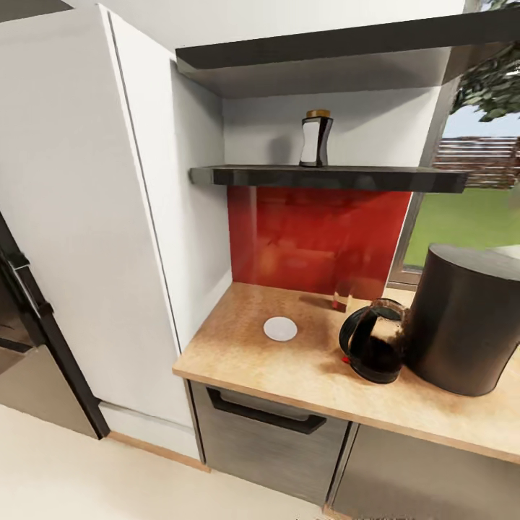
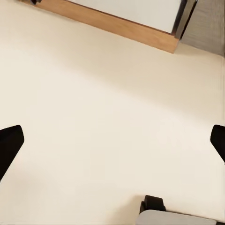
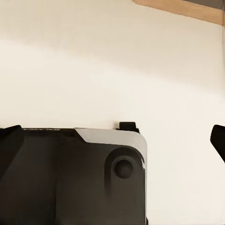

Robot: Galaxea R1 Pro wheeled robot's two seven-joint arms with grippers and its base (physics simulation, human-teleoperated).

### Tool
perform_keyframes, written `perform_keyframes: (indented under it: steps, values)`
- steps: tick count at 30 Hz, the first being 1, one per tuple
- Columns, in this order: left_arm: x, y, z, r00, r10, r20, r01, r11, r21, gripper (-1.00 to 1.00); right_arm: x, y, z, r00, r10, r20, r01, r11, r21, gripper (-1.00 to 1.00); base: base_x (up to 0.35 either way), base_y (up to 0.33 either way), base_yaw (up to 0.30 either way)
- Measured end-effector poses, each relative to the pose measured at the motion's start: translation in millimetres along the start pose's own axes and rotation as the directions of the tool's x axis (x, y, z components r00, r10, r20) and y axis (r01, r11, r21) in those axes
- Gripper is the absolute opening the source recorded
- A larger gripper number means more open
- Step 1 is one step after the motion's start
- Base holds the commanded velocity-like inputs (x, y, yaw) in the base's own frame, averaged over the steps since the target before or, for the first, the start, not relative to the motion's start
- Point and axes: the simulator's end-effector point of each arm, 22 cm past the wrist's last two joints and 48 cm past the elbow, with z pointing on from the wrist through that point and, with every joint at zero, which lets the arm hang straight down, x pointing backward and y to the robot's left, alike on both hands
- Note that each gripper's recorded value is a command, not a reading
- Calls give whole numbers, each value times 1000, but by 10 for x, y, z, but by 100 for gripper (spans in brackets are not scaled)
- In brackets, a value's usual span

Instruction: Set up a coffee station on the kitchen countertop: keep the coffee maker on the countertop, move the bottle of coffee from the kitchen shelf to the counter next to the coffee maker, place a paper coffee filter on top of the coffee maker, put the saucer next to the coffee maker with the coffee cup on the saucer, and place the electric kettle next to the coffee maker.

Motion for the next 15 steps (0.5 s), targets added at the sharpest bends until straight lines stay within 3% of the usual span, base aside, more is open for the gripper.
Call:
perform_keyframes:
  steps: [4,15]
  values:
    - [-1,3,0,1000,-1,0,1,1000,-1,100,0,5,0,1000,0,0,0,1000,-1,100,0,119,-265]
    - [-1,4,0,1000,-1,0,1,1000,-1,100,1,9,0,1000,0,0,0,1000,-1,100,0,250,-265]
